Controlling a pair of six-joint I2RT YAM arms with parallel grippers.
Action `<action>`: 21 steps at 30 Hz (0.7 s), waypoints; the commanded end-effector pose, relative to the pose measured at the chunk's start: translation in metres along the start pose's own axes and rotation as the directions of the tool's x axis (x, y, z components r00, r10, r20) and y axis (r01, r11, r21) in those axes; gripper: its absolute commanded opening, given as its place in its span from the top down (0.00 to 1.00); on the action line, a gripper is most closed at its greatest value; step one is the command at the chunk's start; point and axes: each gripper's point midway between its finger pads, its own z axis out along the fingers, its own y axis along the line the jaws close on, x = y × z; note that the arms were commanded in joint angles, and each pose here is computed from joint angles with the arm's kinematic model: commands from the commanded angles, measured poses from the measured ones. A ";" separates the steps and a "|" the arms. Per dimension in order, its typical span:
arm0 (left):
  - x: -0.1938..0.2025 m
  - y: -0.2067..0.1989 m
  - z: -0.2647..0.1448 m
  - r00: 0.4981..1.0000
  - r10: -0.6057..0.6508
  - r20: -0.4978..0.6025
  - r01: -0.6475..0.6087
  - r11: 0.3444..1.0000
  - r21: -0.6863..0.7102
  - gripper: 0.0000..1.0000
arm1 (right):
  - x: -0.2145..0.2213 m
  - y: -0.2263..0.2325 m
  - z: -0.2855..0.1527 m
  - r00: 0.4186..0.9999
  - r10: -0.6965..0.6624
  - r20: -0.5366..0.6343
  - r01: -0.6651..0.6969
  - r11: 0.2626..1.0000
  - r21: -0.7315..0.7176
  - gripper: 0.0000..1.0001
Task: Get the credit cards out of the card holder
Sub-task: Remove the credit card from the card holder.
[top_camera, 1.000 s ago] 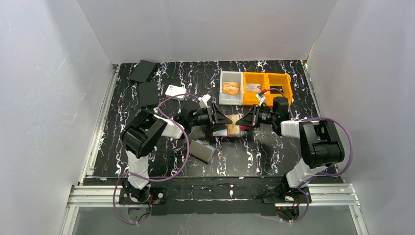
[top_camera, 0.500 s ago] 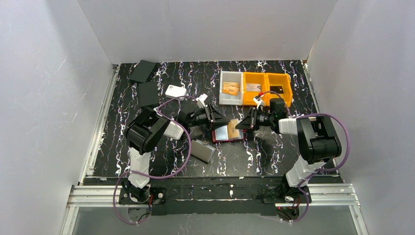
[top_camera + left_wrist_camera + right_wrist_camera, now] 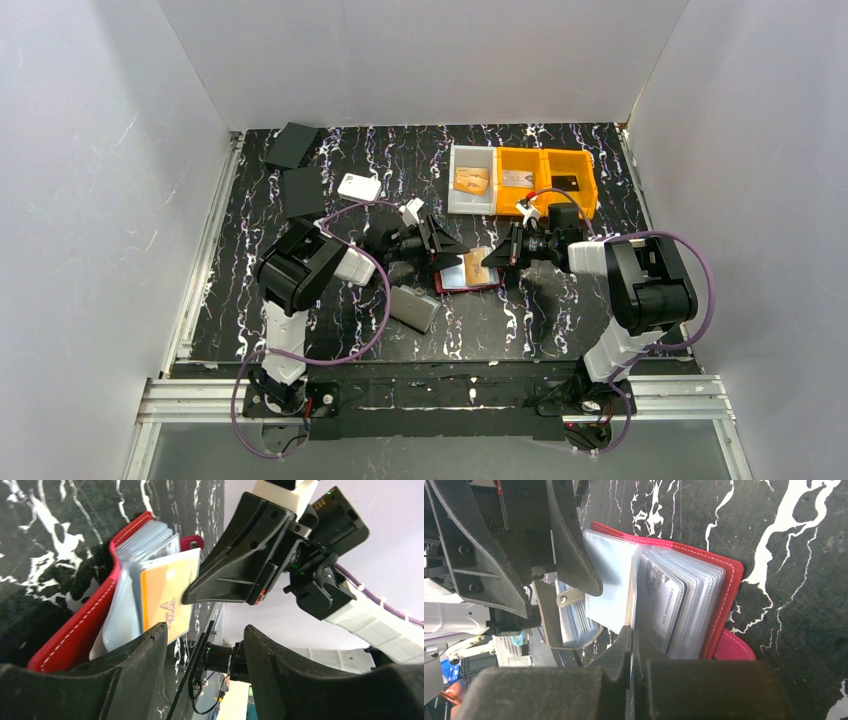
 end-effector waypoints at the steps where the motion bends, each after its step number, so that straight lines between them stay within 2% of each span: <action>1: 0.005 0.023 -0.003 1.000 -0.018 -0.014 0.016 0.997 -0.076 0.44 | -0.009 -0.005 0.001 0.999 -0.045 0.011 0.045 0.998 0.037 0.92; 3: 0.007 0.030 -0.003 0.999 -0.027 -0.019 0.025 0.995 -0.094 0.43 | -0.009 -0.007 0.001 0.999 -0.050 0.011 0.050 0.998 0.043 0.81; 6: 0.008 0.034 -0.002 0.999 -0.027 -0.024 0.024 0.994 -0.107 0.43 | -0.008 -0.007 0.002 0.999 -0.051 0.005 0.050 0.998 0.037 0.79; 8: 0.008 0.037 -0.002 0.999 -0.025 -0.029 0.022 0.993 -0.117 0.43 | -0.006 -0.007 0.002 0.999 -0.046 0.000 0.046 0.998 0.030 0.81; 11: 0.009 0.039 -0.001 0.999 -0.025 -0.035 0.020 0.993 -0.120 0.44 | -0.005 -0.003 0.005 1.000 -0.023 -0.011 0.023 1.000 -0.009 0.99; 21: 0.018 0.039 -0.002 0.996 -0.026 -0.090 0.018 0.995 -0.097 0.44 | -0.013 0.025 0.003 0.999 0.053 -0.004 -0.053 0.983 -0.174 0.99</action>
